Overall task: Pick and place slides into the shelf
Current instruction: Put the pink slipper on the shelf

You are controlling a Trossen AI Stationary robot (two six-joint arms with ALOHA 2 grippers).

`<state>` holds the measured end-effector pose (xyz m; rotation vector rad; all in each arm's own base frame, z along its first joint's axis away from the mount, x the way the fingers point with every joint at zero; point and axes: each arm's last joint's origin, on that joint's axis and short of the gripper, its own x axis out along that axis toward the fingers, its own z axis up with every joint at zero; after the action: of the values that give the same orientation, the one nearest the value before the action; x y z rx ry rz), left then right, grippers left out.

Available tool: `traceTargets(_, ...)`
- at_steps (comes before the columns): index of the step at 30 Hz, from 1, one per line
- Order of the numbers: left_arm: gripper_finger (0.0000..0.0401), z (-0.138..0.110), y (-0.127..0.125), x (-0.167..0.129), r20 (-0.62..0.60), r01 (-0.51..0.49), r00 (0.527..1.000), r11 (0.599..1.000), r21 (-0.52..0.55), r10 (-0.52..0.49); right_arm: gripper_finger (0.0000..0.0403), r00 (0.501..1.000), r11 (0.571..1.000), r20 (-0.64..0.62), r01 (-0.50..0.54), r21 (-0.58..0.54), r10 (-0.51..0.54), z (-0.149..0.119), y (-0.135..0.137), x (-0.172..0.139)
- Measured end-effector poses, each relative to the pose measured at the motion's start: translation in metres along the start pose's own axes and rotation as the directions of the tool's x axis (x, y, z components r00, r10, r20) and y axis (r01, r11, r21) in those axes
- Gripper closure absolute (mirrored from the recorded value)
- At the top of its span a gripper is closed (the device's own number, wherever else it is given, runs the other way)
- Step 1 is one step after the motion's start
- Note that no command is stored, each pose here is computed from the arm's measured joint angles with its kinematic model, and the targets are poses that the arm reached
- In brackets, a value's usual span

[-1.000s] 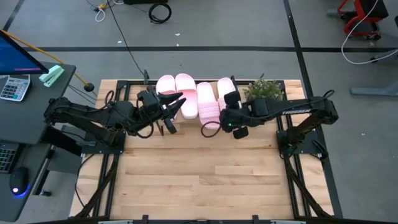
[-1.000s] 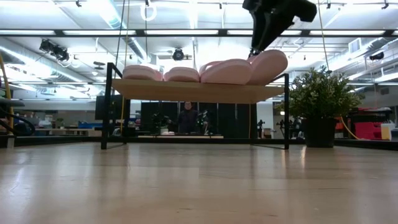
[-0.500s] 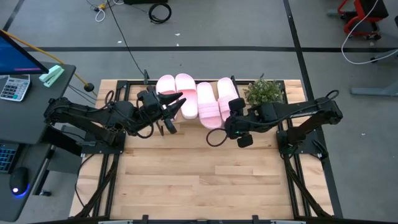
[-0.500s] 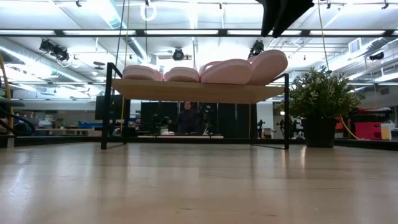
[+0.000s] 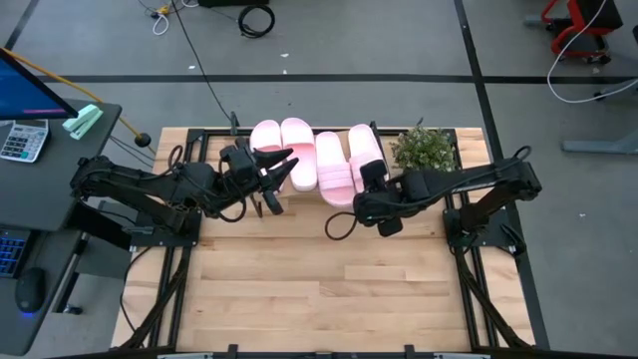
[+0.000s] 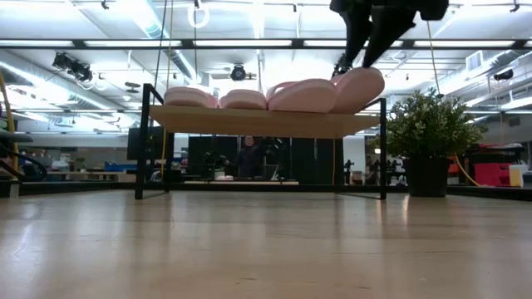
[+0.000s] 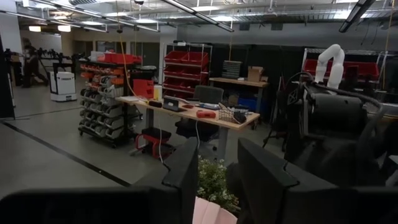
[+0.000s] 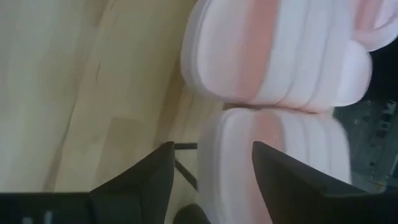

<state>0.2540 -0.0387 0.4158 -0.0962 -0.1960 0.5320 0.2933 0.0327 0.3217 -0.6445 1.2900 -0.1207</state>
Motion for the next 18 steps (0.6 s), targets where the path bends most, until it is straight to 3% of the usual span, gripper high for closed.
traceTargets(4,0.0282,0.000,0.000,0.000,0.000,0.000,1.000,1.000,0.000,0.000,0.0181,0.999,1.000,-0.043,-0.001,-0.020,0.000,-0.004,0.005,0.011)
traceTargets(11,0.0281,0.000,0.000,0.000,0.002,0.000,1.000,1.000,-0.001,0.000,0.0199,0.987,0.992,-0.108,0.118,-0.044,-0.122,-0.009,0.008,0.022)
traceTargets(18,0.0279,0.000,0.000,0.000,0.002,0.000,1.000,1.000,-0.002,0.000,0.0275,0.986,0.993,-0.117,0.119,-0.026,-0.121,-0.010,0.011,0.026)
